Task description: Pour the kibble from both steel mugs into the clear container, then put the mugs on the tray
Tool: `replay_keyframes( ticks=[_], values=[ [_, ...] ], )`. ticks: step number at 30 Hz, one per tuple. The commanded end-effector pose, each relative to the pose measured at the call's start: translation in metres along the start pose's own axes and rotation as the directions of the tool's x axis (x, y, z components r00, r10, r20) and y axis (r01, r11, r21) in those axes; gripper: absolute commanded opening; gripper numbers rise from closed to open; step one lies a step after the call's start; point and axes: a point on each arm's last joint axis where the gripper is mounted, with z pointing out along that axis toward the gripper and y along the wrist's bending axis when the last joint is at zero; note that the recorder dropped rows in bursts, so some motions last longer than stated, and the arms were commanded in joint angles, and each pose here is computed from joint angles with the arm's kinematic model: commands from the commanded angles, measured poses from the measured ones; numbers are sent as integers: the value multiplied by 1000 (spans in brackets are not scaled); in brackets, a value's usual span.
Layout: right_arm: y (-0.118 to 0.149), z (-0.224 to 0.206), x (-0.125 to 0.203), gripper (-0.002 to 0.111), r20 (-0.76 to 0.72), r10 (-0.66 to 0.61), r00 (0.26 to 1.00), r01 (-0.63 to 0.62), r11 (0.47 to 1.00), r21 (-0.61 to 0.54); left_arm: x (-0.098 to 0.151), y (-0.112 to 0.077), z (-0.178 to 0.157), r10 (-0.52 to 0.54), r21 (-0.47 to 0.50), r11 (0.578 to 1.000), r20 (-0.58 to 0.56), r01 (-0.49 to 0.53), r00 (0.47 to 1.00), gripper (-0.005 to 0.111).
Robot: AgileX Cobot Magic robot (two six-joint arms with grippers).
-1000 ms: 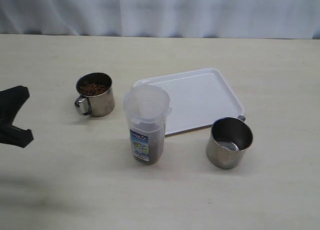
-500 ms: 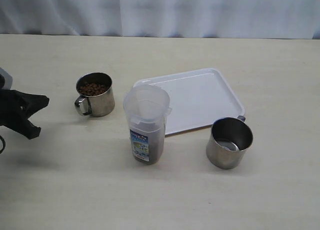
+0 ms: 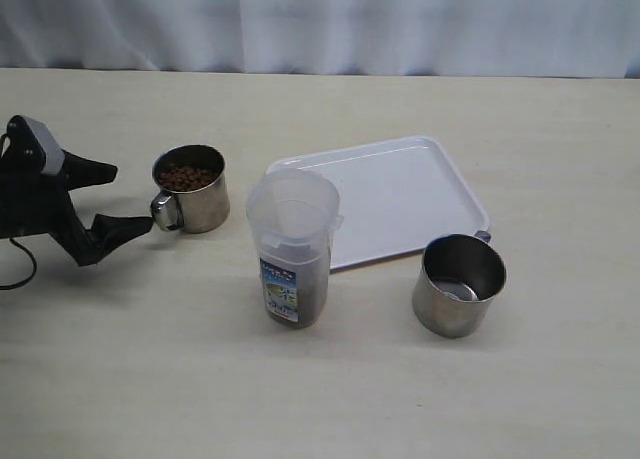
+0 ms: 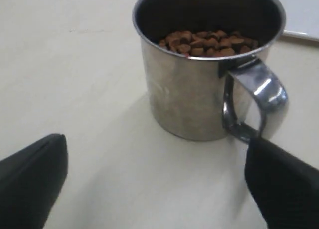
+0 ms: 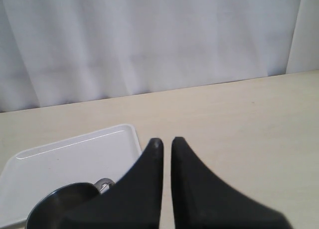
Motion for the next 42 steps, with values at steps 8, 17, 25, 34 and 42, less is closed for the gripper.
replay_keyframes(
  ticks=[8,17,25,34,42],
  values=[
    [-1,0,2,4,-6,-6,1000,6,1000,6,-20,-2,41,-46,96,995,67,39,997,80],
    [-1,0,2,4,-6,-6,1000,6,1000,6,-12,-1,66,-103,195,978,168,69,980,80],
    [-1,0,2,4,-6,-6,1000,6,1000,6,-7,9,79,-104,209,976,213,59,972,80],
    [-1,0,2,4,-6,-6,1000,6,1000,6,-17,4,100,-61,230,973,236,5,970,80],
    [-1,0,2,4,-6,-6,1000,6,1000,6,-12,4,102,-53,226,974,221,2,974,69]
  ],
)
